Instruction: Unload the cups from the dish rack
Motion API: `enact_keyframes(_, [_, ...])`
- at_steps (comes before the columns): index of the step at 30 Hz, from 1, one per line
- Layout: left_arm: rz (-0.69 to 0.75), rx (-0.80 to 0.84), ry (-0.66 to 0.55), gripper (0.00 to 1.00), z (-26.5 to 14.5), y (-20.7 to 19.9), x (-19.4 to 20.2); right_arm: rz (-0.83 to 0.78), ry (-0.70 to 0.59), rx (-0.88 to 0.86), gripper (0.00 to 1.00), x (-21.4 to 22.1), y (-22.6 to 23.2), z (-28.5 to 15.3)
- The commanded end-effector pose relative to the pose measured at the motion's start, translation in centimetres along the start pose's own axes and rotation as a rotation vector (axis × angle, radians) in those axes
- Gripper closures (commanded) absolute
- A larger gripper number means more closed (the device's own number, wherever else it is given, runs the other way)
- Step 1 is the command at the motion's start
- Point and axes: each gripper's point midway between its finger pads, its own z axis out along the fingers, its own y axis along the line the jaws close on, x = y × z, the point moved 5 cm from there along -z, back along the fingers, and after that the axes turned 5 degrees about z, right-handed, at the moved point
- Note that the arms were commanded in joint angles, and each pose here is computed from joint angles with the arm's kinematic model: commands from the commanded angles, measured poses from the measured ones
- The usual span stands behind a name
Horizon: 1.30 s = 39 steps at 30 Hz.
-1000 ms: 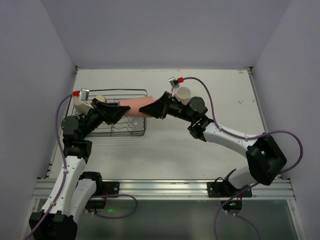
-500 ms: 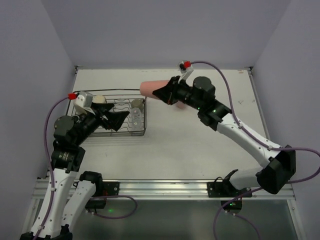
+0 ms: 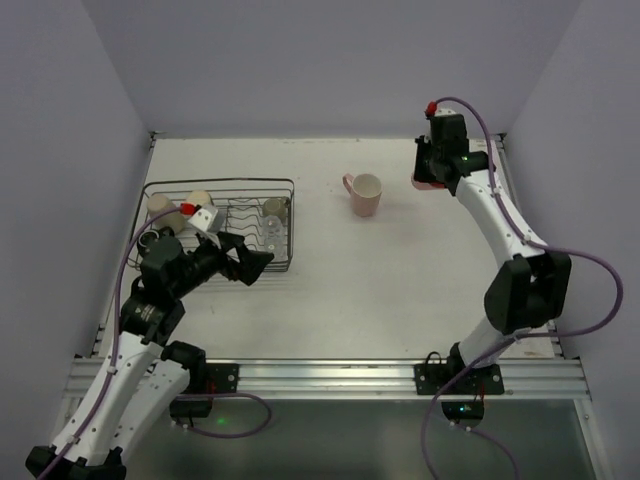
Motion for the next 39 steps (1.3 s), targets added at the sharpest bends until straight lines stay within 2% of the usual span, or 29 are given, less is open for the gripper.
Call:
enact_keyframes(1, [0.044,-0.002,-0.016,0.0,-0.3,-0.3,-0.4,-0.049,0.118,0.004,1.0,0.7,-0.8,1.4])
enact_keyframes(2, [0.047,-0.002,-0.015,0.0,-0.3,-0.3,-0.4,-0.059,0.186,0.021,1.0,2.0,-0.9,3.4])
enact_keyframes(6, [0.049,-0.01,-0.015,0.0,-0.3,-0.3,-0.4,-0.078,0.269,0.041,1.0,3.4,-1.2,6.5])
enact_keyframes(11, [0.048,-0.015,-0.01,0.0,-0.2,-0.2,-0.3,-0.066,0.347,-0.006,0.98,4.9,-0.5,8.4])
enact_keyframes(15, [0.045,-0.06,-0.003,0.0,-0.2,0.3,-0.3,-0.069,0.372,0.013,0.92,5.5,-0.6,9.4])
enact_keyframes(18, [0.041,-0.108,0.002,0.0,-0.2,1.0,-0.3,-0.066,0.362,0.029,0.77,5.4,-0.7,9.4])
enact_keyframes(19, [0.039,-0.139,0.003,0.0,-0.2,1.4,-0.4,-0.058,0.339,0.026,0.69,4.9,-0.4,9.0])
enact_keyframes(21, [0.032,-0.192,0.004,0.0,-0.3,2.0,-0.6,-0.042,0.3,0.009,0.62,3.9,0.0,8.4])
enact_keyframes(24, [0.017,-0.343,-0.001,0.0,-0.9,3.9,-0.8,-0.015,0.214,-0.035,0.45,2.1,1.0,6.6])
enact_keyframes(27, [-0.002,-0.467,-0.016,0.0,-1.7,5.5,-1.0,0.004,0.145,-0.079,0.39,1.1,1.8,4.5])
enact_keyframes(31, [-0.039,-0.602,-0.017,0.0,-2.5,7.5,-0.9,0.036,0.051,-0.119,0.36,1.0,2.2,1.3])
enact_keyframes(34, [-0.063,-0.63,-0.005,0.0,-2.1,7.9,-0.6,0.088,-0.062,-0.202,0.25,1.5,2.7,-2.1])
enact_keyframes(35, [-0.069,-0.634,0.002,0.0,-2.0,8.1,-0.6,0.099,-0.04,-0.209,0.25,4.1,2.3,-2.1])
enact_keyframes(36, [-0.09,-0.641,0.016,0.0,-1.6,8.2,-0.7,0.143,-0.172,-0.279,0.24,2.4,3.0,-4.7])
enact_keyframes(37, [-0.101,-0.643,0.025,0.0,-1.3,8.3,-0.7,0.151,-0.188,-0.34,0.24,3.3,3.7,-5.5])
enact_keyframes(38, [-0.109,-0.634,0.016,0.0,-1.0,8.2,-1.5,0.164,-0.16,-0.356,0.24,6.1,3.4,-5.1])
enact_keyframes(39, [-0.132,-0.627,0.036,0.0,-0.2,8.4,-1.3,0.2,-0.244,-0.424,0.28,5.4,4.2,-7.0])
